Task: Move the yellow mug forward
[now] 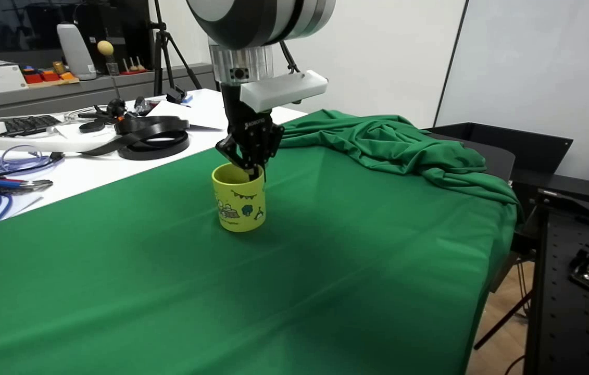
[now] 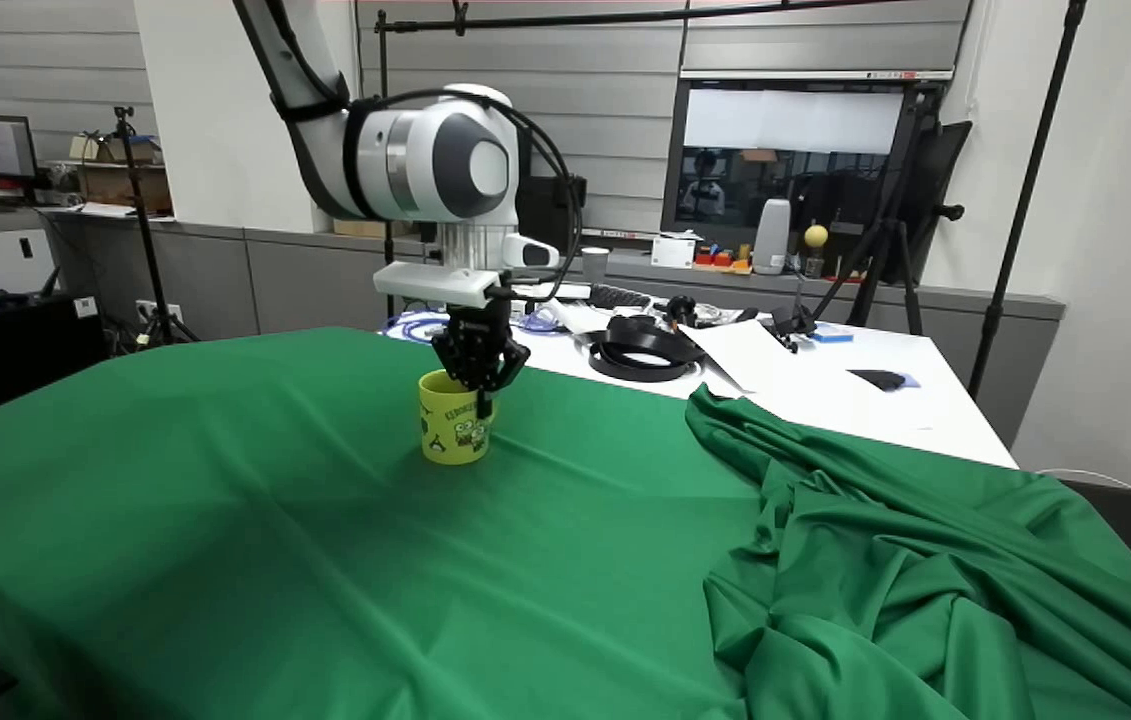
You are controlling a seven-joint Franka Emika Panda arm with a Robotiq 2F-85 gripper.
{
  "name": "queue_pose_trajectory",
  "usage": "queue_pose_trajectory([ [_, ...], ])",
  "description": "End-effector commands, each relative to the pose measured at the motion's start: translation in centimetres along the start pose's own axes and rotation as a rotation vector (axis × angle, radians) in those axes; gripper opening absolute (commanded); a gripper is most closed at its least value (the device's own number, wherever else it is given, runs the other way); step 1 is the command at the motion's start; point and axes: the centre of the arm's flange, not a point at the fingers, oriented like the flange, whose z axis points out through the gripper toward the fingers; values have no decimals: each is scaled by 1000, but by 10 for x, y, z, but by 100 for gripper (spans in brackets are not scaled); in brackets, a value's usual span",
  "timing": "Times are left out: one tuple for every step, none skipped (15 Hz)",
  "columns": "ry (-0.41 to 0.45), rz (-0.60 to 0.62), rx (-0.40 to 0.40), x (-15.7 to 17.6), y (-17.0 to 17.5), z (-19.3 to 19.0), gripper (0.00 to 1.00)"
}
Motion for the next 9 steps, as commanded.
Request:
queue_pose_trajectory([
  [10, -32, 27, 1, -2, -8, 2],
  [6, -46, 27, -3, -2, -11, 2],
  [3, -61, 25, -7, -2, -14, 2],
  [0, -75, 19, -12, -2, -19, 2],
  [-4, -85, 15, -19, -2, -25, 2],
  [-6, -91, 5, -25, -2, -29, 2],
  [-9, -97, -4, -34, -1, -35, 2],
  [-11, -92, -16, -42, 1, -39, 2],
  [-14, -86, -23, -51, 4, -43, 2],
])
